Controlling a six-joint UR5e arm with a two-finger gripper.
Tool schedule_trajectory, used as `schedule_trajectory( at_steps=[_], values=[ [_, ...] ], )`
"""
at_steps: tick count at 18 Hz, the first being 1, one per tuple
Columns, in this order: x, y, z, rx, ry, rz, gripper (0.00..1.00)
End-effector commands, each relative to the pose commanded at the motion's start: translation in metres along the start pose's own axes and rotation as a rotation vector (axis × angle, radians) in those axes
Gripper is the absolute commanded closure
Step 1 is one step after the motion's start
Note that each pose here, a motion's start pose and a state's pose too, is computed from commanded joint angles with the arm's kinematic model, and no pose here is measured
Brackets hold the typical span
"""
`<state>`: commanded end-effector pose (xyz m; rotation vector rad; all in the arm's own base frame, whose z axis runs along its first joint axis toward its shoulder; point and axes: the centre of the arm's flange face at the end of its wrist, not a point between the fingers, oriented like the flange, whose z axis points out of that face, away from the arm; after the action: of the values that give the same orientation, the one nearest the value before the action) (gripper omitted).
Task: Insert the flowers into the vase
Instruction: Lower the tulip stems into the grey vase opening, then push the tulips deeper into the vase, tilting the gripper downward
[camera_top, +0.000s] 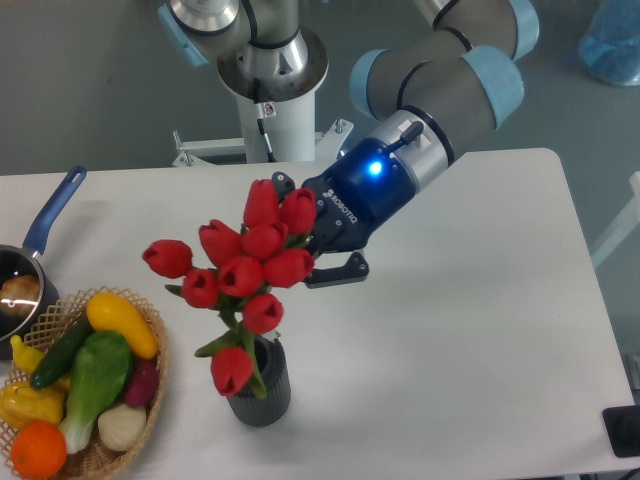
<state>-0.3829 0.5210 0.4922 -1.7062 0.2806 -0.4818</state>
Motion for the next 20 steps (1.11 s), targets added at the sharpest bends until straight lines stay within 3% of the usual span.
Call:
schedule_trajectory(
  at_steps=[20],
  values=[
    [-0.026, 0.028, 0.031, -0.029, 0.029, -0.038, 0.95]
  ],
)
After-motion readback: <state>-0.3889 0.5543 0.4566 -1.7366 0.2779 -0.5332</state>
